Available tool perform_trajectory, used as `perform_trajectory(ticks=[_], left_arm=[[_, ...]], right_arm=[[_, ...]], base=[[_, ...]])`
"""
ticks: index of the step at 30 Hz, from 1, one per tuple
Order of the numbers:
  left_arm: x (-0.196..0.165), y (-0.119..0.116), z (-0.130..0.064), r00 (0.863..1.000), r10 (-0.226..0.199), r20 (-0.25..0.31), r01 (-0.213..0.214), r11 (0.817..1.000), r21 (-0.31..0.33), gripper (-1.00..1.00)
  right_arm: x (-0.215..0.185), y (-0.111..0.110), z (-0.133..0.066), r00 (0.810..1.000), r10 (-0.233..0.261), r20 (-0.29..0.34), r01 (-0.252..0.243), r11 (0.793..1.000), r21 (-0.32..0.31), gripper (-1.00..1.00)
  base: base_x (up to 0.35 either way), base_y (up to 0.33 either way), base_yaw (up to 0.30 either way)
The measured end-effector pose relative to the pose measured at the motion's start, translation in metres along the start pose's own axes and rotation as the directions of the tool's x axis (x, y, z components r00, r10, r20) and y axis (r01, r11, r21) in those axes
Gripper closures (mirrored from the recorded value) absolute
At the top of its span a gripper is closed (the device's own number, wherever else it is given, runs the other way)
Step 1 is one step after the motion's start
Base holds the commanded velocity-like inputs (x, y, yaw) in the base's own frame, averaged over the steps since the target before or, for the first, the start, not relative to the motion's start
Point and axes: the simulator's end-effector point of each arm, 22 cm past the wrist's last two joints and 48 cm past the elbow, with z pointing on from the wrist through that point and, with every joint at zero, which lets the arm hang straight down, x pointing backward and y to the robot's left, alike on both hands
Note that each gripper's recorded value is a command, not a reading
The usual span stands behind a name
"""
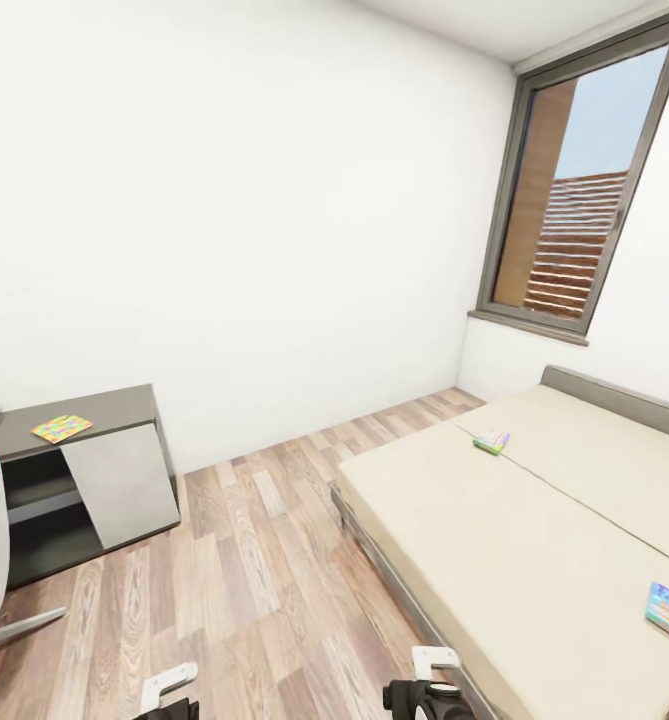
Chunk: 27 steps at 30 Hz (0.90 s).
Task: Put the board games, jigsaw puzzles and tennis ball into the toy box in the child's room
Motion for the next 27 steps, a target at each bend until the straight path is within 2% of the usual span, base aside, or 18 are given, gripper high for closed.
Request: perform_trajectory(ticks=[11,27], left_arm=[[0.006,0.002,0.003,1.0,0.002,-0.014,-0.002,1.0,-0.005,-1.0],[0.017,0.004,0.008,0.999,0.005,-0.038,-0.005,1.0,-0.013,-1.0]], right_arm=[[0.007,0.0,0.003,1.0,-0.001,-0.017,0.001,1.0,0.0,-1.0],[0.018,-0.001,0.009,0.999,-0.005,-0.043,0.006,1.0,0.002,-1.0]], base=[[0.0,-0.17,0.063],[0.0,-0.015,0.026]])
